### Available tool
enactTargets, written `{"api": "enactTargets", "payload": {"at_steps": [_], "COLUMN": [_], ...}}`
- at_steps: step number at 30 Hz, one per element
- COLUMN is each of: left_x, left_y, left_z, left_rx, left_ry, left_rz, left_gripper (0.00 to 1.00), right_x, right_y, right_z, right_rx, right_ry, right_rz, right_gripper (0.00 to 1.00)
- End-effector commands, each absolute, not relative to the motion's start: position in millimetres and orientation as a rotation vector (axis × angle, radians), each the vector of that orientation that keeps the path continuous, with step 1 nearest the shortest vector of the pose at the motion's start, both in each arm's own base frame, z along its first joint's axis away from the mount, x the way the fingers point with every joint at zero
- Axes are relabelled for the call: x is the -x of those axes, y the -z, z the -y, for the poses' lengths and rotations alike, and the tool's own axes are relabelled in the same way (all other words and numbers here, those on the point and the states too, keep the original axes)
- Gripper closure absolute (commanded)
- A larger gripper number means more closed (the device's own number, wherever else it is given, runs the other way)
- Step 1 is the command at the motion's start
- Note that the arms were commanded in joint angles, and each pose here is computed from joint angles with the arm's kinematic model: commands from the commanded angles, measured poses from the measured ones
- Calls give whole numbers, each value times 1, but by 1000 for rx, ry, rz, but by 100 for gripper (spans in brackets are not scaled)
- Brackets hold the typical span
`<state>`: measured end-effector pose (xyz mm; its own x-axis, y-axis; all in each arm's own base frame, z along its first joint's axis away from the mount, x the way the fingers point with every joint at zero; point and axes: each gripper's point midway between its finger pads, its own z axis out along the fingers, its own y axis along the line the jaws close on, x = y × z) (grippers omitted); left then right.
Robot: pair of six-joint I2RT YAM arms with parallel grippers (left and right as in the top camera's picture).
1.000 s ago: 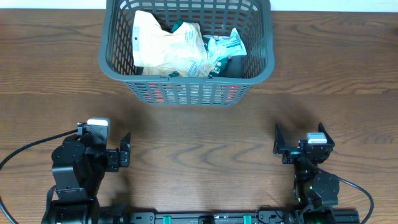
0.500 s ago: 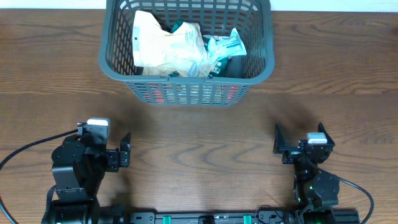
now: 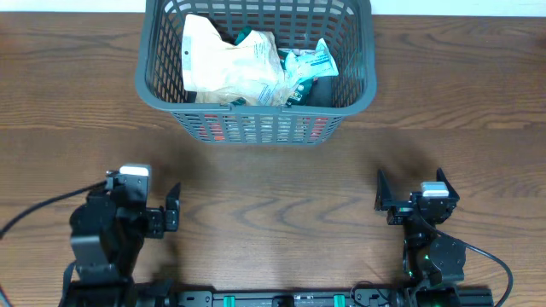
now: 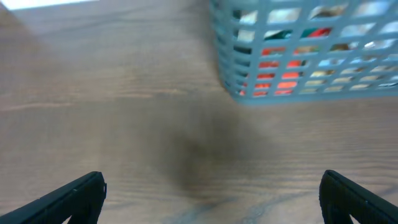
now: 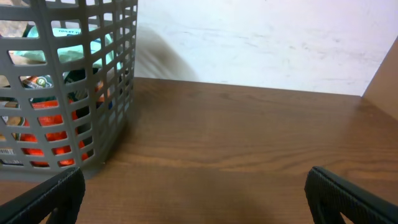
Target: Pack container
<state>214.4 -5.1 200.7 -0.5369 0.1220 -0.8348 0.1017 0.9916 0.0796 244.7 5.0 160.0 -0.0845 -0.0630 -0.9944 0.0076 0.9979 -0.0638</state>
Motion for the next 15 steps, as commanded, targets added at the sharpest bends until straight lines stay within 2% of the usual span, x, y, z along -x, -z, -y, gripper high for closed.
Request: {"api": "enactTargets", "payload": {"at_steps": [1,15], "left_x": [-207,-230], "left_y": [-200,-164], "left_z": [18,29], "left_rx": [-209,-239], "left_ry": [23,24], "left_rz": [-2089,-1770], "left_gripper": [1,1], "right_x": [-245,-245], "right_y": [-159,-159], "right_z": [-2,-2], "right_rx": [15,15], "right_ry": [59,59], "right_rz": [-1651,-1651], "right_gripper": [1,1]}}
